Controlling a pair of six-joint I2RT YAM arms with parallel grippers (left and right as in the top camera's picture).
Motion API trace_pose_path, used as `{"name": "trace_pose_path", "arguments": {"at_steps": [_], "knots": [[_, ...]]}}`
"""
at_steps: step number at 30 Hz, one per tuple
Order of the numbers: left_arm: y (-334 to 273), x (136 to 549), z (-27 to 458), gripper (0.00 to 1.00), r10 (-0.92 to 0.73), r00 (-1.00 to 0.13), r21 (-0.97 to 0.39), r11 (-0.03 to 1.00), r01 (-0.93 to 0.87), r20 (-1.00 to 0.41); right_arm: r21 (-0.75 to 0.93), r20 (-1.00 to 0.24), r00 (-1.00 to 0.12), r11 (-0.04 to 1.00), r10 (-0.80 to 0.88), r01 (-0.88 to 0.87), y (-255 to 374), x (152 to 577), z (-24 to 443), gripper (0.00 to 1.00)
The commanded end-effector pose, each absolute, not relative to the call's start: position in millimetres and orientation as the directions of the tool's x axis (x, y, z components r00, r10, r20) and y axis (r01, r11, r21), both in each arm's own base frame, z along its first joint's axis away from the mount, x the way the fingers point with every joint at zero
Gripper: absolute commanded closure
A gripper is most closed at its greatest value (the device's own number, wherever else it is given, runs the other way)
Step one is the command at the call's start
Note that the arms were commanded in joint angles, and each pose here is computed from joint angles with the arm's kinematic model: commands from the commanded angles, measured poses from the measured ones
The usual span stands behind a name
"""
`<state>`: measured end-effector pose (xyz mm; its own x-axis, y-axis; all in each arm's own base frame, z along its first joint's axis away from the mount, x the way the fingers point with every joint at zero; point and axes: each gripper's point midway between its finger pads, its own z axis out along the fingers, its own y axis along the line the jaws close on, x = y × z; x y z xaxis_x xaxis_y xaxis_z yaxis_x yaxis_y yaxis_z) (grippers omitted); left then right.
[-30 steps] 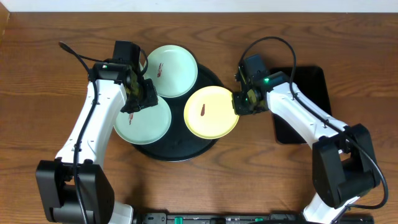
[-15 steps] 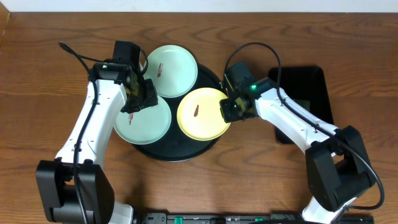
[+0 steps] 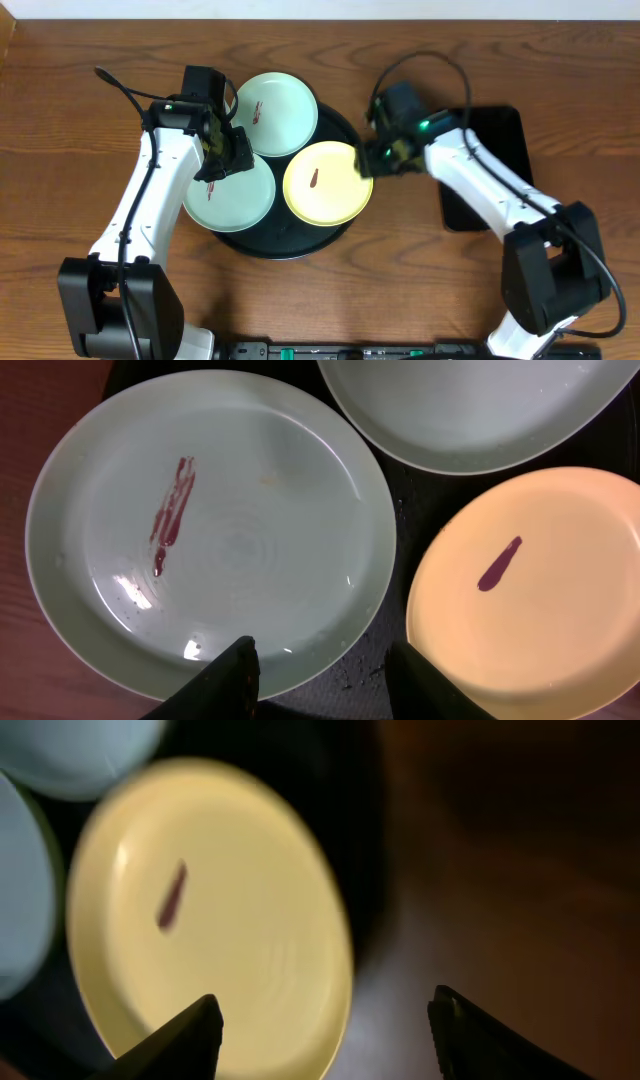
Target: Clean dirty plates on tray and stack at the side
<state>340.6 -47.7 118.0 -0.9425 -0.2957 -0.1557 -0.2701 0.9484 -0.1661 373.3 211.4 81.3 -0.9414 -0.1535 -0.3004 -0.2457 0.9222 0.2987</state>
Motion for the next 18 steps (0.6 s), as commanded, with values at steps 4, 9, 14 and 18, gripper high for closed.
{"name": "trace_pose_path", "arguments": {"at_steps": [4, 9, 14, 18], "knots": [[-46.7, 339.1, 124.4, 0.57, -0.290, -0.941, -0.166, 0.951, -0.262, -0.175, 0.287, -0.381, -0.902, 0.901, -0.204, -0.325, 203.6, 394.8, 115.1, 0.32], [-46.7, 339.1, 124.4, 0.57, -0.290, -0.941, -0.167, 0.951, -0.262, -0.175, 0.141, -0.426, -0.888, 0.956, -0.175, -0.257, 166.1, 419.0, 172.7, 0.29], [-46.7, 337.7, 124.1, 0.57, -0.290, -0.942, -0.165, 0.950, -0.263, -0.170, 0.023, -0.396, -0.911, 0.991, -0.112, -0.131, 109.5, 421.9, 192.2, 0.27], [-55.6, 337.9, 124.7, 0.57, -0.273, -0.947, -0.180, 0.953, -0.243, -0.170, 0.027, -0.323, -0.947, 1.000, 0.000, -0.010, 57.8, 414.7, 183.7, 0.26]]}}
